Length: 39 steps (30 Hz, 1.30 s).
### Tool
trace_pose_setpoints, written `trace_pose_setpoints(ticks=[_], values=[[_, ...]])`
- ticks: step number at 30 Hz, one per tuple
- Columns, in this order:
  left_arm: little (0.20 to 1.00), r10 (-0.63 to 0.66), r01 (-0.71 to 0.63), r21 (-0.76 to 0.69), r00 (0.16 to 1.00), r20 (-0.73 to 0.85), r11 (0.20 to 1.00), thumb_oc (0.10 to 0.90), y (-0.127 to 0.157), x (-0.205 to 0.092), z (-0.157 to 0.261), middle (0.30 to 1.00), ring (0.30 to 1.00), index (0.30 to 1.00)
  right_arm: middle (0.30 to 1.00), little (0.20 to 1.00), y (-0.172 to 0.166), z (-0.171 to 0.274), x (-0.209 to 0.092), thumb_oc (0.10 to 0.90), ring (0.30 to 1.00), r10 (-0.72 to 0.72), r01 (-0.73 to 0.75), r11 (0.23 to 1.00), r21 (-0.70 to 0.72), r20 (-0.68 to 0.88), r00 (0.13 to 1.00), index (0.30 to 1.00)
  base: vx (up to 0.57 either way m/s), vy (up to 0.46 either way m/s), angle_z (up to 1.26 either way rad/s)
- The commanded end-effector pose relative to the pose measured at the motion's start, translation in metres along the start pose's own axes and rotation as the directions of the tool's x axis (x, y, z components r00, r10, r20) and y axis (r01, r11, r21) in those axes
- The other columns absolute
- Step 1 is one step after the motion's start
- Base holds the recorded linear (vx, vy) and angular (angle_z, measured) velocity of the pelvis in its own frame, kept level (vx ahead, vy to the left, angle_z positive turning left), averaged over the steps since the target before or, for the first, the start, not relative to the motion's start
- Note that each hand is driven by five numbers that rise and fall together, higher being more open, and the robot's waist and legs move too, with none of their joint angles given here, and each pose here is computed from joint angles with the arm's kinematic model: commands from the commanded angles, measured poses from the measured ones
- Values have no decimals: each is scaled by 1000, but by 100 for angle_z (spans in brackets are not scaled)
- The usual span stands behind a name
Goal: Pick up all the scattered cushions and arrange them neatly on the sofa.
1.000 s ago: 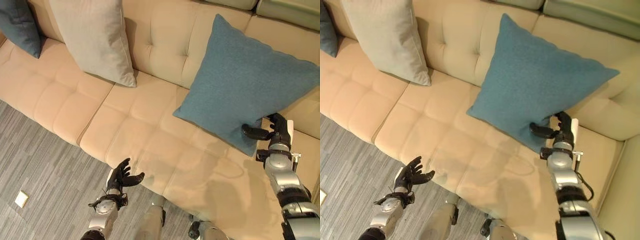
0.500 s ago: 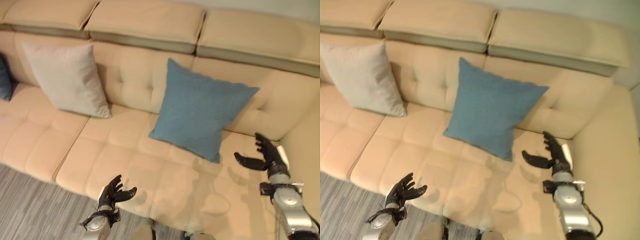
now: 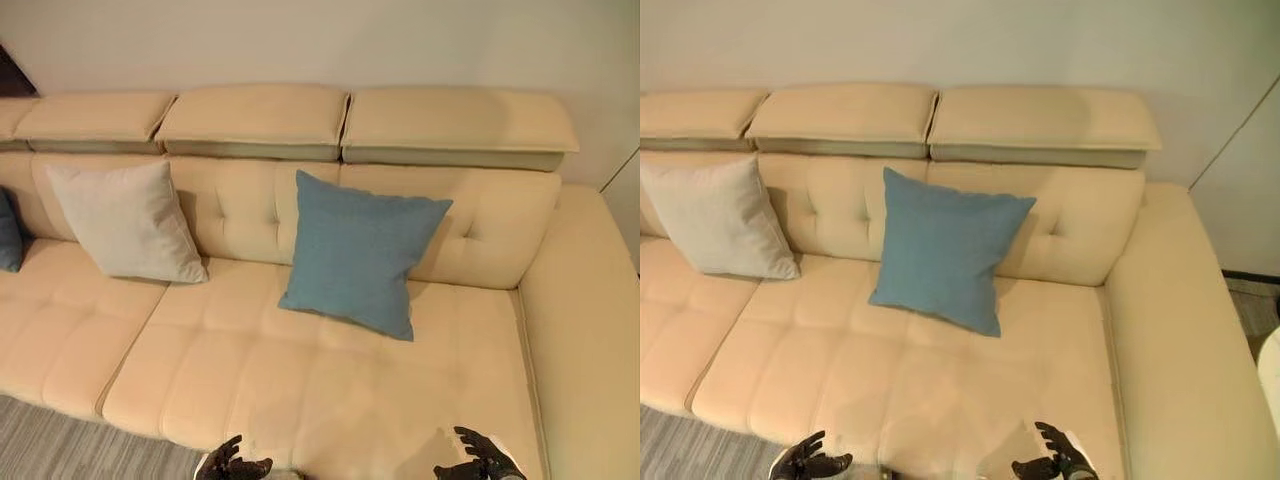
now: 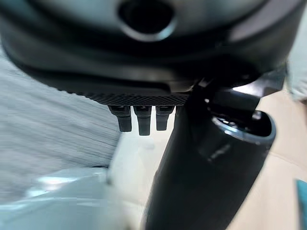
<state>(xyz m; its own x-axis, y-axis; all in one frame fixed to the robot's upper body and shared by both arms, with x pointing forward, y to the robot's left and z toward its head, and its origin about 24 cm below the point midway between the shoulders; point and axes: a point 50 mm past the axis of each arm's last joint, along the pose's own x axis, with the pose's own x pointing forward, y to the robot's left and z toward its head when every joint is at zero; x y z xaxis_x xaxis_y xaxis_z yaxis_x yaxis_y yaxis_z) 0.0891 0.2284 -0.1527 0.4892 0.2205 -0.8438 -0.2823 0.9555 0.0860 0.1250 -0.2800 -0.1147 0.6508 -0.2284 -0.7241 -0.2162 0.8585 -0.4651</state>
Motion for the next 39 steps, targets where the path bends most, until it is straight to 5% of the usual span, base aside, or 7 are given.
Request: trace_pose_setpoints(ticks=[1,12,21,29,39], values=[[900,16,-22,64,995,96,998,800,7,5,26,900,900,900,900,900,-25,40,8,800,900,-96,97,995,3,156,983,900,-141,13,11],[900,-19,4,128,993,117,992,800,-11,10,38,900,900,900,900,900,-18,41,18,800,900,-99,99,995,5,92,991,900,-149,89,28],[900,28,-46,188,995,99,981,800,5,12,41,900,900,900,900,900,-14,53,23,800,900,-84,89,995,-39,104,991,900,-289,115,-11],[900,69,-81,220,996,63,972,800,18,10,31,900,900,900,900,900,14,15,17,800,900,-27,28,999,36,-50,998,900,-184,-20,22],[900,82,-88,187,996,37,978,800,12,11,26,900,900,900,900,900,22,17,20,800,900,-21,26,998,61,-78,997,900,-67,-97,-10]])
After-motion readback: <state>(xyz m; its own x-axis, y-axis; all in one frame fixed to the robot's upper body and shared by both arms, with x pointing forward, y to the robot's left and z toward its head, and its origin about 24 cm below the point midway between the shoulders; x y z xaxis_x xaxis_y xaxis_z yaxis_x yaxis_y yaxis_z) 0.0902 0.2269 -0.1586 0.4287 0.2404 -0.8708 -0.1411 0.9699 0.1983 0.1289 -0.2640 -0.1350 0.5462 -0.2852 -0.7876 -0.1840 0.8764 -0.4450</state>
